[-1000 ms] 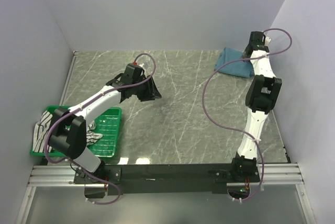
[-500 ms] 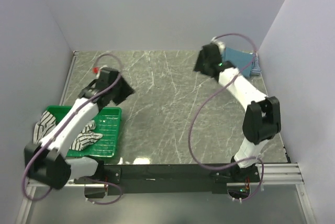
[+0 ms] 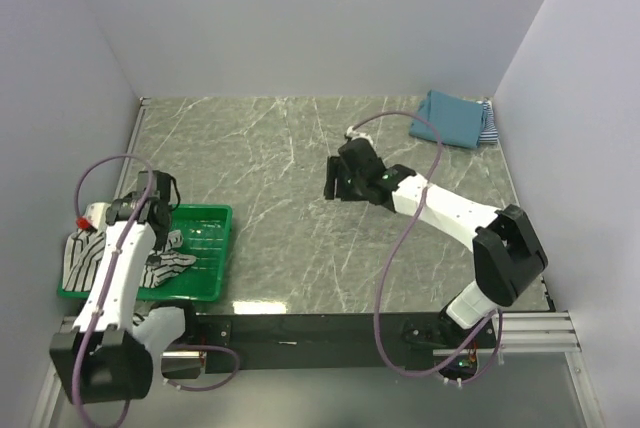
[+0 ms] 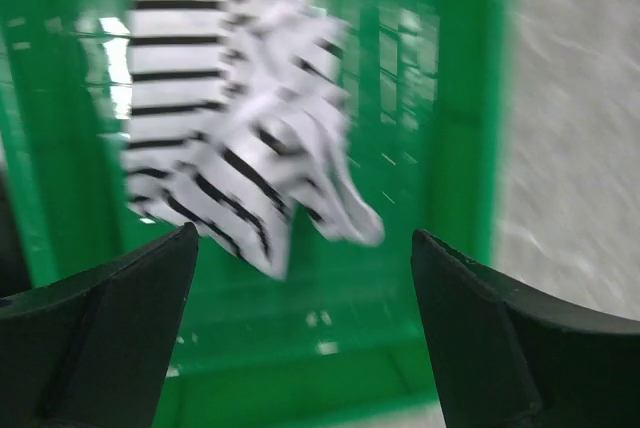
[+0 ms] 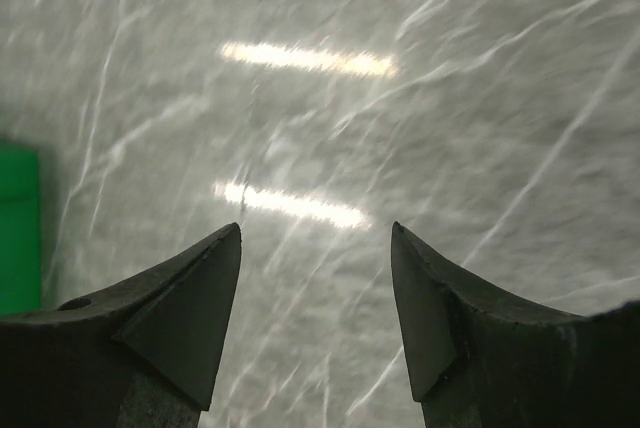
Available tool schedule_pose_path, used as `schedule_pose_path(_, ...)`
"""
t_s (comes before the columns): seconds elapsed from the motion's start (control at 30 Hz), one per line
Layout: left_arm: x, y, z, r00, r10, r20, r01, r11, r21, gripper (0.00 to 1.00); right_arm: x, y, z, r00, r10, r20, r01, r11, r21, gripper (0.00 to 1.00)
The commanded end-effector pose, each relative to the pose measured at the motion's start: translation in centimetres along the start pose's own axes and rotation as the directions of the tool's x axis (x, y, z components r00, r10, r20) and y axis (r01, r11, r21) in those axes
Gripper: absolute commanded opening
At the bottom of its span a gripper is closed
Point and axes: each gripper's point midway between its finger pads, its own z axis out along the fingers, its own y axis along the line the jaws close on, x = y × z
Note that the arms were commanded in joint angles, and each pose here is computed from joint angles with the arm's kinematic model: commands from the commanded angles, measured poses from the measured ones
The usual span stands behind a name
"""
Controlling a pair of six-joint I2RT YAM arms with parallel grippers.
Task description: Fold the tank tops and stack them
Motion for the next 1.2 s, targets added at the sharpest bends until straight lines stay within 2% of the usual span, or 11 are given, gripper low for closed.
schedule_pose_path(0.0, -1.3, 1.5, 2.6, 0.997, -0.062, 0.039, 0.066, 0.992, -0.109, 0.93, 0.2, 2.8, -2.5, 0.999, -0.014, 0.044, 0.018, 0.995, -0.095, 0.68)
schedule_pose_path(0.3, 0.6, 2.6, 8.3, 0.998, -0.056, -0.033, 0.047, 0.974, -0.223, 0.92, 3.3, 1.0, -3.6, 0.999, -0.015, 0.036, 0.019, 0.995, -0.095, 0.68)
schedule_pose_path(0.4, 0.8, 2.1, 9.8, 0.996, -0.071, -0.061, 0.058, 0.98, -0.191, 0.84, 3.6, 0.7, -4.0, 0.999, -0.007, 0.049, 0.012, 0.995, -0.103, 0.68)
schedule_pose_path(0.5, 1.1, 1.2, 10.6, 0.994, -0.051, -0.1, 0.035, 0.988, -0.15, 0.58, 3.5, 0.9, -4.3, 0.998, -0.002, 0.057, 0.008, 0.993, -0.115, 0.64)
schedule_pose_path(0.53, 0.6, 0.2, 10.5, 0.994, -0.019, -0.11, 0.006, 0.993, -0.12, 0.4, 3.4, 1.0, -4.4, 0.998, -0.002, 0.06, 0.009, 0.993, -0.118, 0.6)
schedule_pose_path(0.6, -0.1, -1.0, 9.6, 0.992, 0.011, -0.127, -0.021, 0.997, -0.079, 0.31, 3.0, 1.3, -5.1, 0.997, -0.006, 0.076, 0.016, 0.991, -0.131, 0.55)
schedule_pose_path(0.73, -6.1, -6.1, 3.8, 0.999, 0.028, -0.014, -0.026, 0.99, 0.141, 0.01, 1.4, 2.1, -6.6, 0.992, -0.016, 0.124, 0.035, 0.988, -0.151, 0.44)
schedule_pose_path(0.87, -11.7, -11.9, -6.2, 0.997, -0.014, 0.077, -0.026, 0.87, 0.492, 0.01, -1.3, 2.7, -9.2, 0.977, 0.001, 0.214, 0.036, 0.985, -0.168, 0.4)
schedule_pose_path(0.93, -13.2, -15.0, -12.9, 0.996, 0.002, 0.085, -0.058, 0.745, 0.664, 0.0, -2.9, 3.1, -10.6, 0.965, 0.013, 0.263, 0.037, 0.982, -0.184, 0.39)
schedule_pose_path(1.07, -12.0, -19.2, -23.1, 0.99, 0.08, 0.118, -0.142, 0.545, 0.826, 0.0, -6.3, 2.7, -14.1, 0.92, 0.059, 0.387, 0.01, 0.985, -0.174, 0.39)
schedule_pose_path(1.17, -8.6, -21.4, -29.8, 0.979, 0.168, 0.117, -0.174, 0.38, 0.908, 0.01, -8.2, 1.9, -16.5, 0.878, 0.086, 0.47, -0.012, 0.987, -0.159, 0.39)
